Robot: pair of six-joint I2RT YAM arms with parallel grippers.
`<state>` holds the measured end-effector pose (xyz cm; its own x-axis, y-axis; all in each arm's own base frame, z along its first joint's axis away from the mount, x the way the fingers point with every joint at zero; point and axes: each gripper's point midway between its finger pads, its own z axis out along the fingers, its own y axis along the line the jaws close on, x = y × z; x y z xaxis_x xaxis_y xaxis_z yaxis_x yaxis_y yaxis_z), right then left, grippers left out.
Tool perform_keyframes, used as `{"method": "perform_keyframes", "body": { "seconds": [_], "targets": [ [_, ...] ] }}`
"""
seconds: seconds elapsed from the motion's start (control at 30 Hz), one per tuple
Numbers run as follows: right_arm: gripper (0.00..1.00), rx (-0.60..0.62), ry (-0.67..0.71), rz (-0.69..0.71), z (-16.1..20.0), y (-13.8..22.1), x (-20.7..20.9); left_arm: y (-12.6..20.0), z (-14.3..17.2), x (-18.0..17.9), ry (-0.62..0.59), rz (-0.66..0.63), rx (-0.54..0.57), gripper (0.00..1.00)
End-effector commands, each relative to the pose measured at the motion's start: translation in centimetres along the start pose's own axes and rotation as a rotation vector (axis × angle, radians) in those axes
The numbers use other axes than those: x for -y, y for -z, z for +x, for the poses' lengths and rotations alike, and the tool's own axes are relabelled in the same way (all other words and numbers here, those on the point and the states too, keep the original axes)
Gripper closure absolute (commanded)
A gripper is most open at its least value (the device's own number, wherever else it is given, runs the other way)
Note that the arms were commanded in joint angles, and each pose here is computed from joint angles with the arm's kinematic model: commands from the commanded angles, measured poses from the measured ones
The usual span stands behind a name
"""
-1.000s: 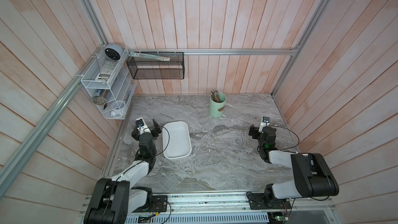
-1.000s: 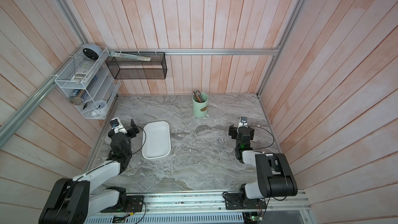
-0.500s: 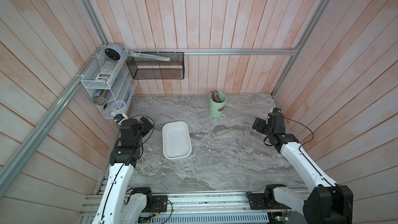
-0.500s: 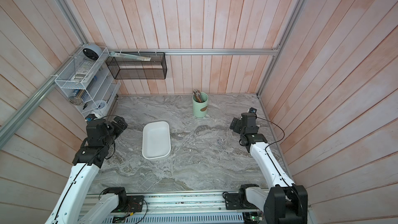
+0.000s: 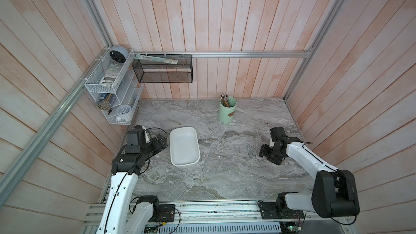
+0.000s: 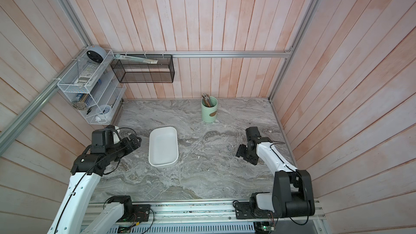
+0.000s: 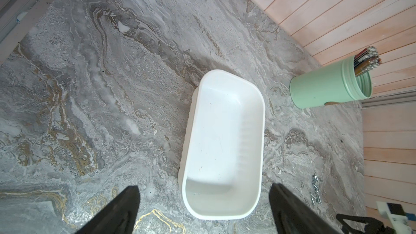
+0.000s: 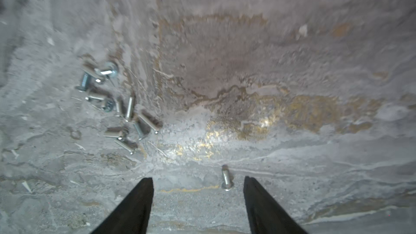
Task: Put the screws on the desktop into the storage box
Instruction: Pick up the screw from the center of the board.
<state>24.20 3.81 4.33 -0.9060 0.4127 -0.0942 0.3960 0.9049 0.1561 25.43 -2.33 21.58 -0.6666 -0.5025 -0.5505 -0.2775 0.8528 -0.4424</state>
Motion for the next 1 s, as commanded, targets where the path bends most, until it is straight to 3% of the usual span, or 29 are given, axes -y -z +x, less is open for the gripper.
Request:
{"method": "perform_keyframes", "body": {
  "seconds": [0.0,0.07,0.47,0.77,0.97],
  "targets": [
    [0.34,-0.201,-0.001,0.058,3.5,-1.0,1.0,-0.2,-0.2,-0.3,-0.009,-0.005,0.022,0.04],
    [0.35,-0.239,-0.004,0.070,3.9,-1.7,1.0,-0.2,-0.2,-0.3,-0.009,-0.009,0.016,0.04],
    [0.37,-0.163,-0.010,0.151,2.9,-1.9,2.5,-0.1,-0.2,-0.5,-0.008,-0.015,0.028,0.04],
    [0.55,-0.180,0.070,0.139,1.6,-2.4,1.5,-0.3,-0.2,-0.6,-0.004,-0.021,0.023,0.04],
    [0.59,-0.175,0.075,0.148,2.0,-2.1,1.6,-0.4,-0.2,-0.7,-0.003,-0.026,0.020,0.04]
  ]
}}
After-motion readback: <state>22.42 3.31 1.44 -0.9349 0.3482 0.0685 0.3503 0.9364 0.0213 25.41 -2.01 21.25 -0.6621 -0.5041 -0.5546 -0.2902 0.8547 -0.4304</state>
